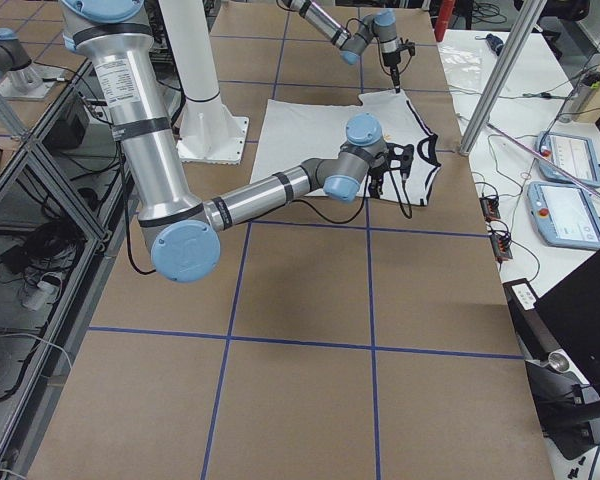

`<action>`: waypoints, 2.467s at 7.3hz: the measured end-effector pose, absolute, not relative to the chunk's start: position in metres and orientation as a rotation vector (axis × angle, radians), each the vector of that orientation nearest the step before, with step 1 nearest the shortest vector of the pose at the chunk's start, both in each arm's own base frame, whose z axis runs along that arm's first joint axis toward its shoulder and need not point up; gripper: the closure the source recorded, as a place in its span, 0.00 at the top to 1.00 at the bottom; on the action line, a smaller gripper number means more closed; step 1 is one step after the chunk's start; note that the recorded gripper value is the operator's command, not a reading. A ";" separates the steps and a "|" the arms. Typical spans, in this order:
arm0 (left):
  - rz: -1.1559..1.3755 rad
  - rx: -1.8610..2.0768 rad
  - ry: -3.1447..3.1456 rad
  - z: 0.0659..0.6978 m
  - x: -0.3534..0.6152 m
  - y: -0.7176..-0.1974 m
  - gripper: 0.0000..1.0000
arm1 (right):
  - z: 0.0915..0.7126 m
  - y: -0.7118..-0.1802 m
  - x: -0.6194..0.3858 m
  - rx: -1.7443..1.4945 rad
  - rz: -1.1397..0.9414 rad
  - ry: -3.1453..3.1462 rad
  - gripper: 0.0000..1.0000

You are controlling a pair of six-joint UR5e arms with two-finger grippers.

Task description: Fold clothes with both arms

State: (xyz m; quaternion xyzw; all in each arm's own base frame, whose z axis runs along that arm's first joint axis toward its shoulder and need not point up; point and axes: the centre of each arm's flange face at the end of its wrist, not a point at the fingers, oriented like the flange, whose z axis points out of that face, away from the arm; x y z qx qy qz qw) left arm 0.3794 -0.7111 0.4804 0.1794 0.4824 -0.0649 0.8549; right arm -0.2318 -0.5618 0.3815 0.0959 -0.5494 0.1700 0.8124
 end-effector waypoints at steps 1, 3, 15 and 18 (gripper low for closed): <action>-0.136 0.383 1.019 0.476 0.379 -0.713 0.00 | 0.383 -0.563 -0.232 0.207 0.366 -1.169 1.00; -0.138 0.418 1.050 0.444 0.370 -0.724 0.00 | 0.390 -0.565 -0.233 0.213 0.375 -1.154 1.00; -0.312 0.526 1.048 0.325 0.511 -0.689 0.61 | 0.405 -0.579 -0.245 0.256 0.416 -1.093 1.00; -0.274 0.560 1.164 0.283 0.490 -0.643 0.64 | 0.370 -0.566 -0.276 0.218 0.424 -1.040 1.00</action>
